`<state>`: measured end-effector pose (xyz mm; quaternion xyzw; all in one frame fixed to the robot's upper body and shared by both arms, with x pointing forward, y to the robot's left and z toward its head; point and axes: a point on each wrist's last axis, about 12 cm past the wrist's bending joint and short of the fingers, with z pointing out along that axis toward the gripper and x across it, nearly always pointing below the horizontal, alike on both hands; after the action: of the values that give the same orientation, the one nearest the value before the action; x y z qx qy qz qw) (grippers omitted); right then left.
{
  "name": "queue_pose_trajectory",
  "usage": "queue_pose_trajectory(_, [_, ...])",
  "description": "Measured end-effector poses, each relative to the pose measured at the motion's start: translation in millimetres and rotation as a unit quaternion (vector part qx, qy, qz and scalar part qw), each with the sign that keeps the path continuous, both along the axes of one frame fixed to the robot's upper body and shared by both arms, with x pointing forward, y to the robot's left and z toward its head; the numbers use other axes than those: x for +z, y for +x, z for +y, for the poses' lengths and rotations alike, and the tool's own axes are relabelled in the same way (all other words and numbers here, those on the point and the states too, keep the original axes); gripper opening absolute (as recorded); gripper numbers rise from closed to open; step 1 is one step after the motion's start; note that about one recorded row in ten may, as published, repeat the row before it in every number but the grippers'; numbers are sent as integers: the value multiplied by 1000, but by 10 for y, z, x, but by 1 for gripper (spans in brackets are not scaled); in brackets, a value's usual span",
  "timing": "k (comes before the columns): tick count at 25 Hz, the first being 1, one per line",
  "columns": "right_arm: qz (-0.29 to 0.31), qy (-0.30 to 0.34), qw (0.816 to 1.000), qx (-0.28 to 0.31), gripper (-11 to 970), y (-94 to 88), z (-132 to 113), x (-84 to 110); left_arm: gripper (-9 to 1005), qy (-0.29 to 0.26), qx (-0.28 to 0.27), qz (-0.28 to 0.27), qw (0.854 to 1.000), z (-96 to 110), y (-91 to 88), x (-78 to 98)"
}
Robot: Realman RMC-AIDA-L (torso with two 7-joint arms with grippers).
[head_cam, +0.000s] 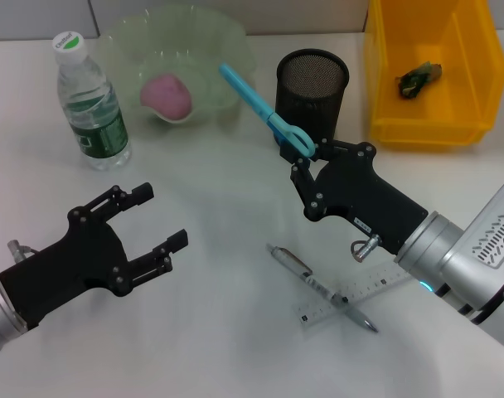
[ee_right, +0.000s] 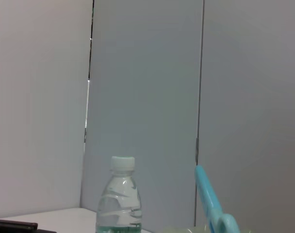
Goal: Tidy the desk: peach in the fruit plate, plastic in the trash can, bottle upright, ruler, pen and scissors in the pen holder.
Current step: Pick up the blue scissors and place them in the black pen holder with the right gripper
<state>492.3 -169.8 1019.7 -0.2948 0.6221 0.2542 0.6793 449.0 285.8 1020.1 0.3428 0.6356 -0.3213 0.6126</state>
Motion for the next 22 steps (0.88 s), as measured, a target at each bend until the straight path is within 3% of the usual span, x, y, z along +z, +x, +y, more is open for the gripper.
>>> queue_pose_trajectory(7, [4, 4, 1000, -1, 90, 3, -3, 1, 783, -2, -1, -1, 1000, -11, 24, 11])
queue_pose_trajectory(22, [16, 47, 992, -119, 92, -5, -274, -28, 783, -9, -9, 8, 1000, -59, 131, 52])
